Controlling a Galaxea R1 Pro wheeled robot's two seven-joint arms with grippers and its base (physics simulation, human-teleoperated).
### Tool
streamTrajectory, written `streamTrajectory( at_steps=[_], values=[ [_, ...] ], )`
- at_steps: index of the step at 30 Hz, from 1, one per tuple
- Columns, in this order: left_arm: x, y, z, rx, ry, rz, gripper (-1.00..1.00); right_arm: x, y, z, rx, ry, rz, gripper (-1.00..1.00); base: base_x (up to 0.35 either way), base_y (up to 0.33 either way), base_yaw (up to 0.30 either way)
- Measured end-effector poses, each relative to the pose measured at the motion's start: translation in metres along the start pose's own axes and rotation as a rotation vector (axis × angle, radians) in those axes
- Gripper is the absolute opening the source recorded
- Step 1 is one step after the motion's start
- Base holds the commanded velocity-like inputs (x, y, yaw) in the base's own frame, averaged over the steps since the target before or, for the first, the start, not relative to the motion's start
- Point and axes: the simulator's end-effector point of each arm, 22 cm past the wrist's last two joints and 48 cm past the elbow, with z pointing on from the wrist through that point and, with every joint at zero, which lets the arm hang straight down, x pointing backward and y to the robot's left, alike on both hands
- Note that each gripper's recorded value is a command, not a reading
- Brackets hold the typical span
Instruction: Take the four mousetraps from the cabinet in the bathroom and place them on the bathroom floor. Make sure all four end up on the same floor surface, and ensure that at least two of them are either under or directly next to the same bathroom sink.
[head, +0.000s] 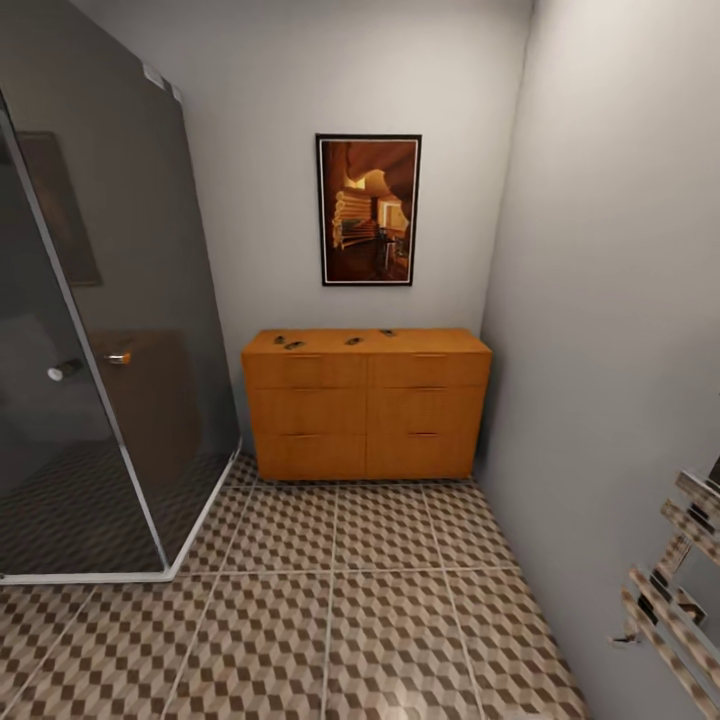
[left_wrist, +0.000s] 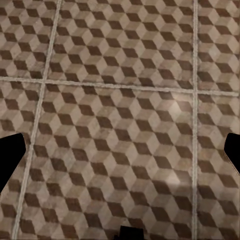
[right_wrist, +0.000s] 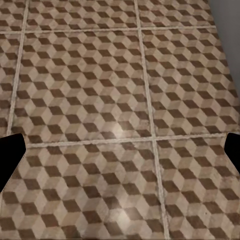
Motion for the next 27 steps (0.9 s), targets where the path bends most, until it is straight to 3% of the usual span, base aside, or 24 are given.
streamTrajectory(
  at_steps=[27],
  values=[
    [0.0,0.0002,0.0,0.0,0.0,-0.001,1.0,-0.003,0.0007,0.0001,-0.002,-0.013,0.0,1.0,0.34,0.0,0.0]
  ],
)
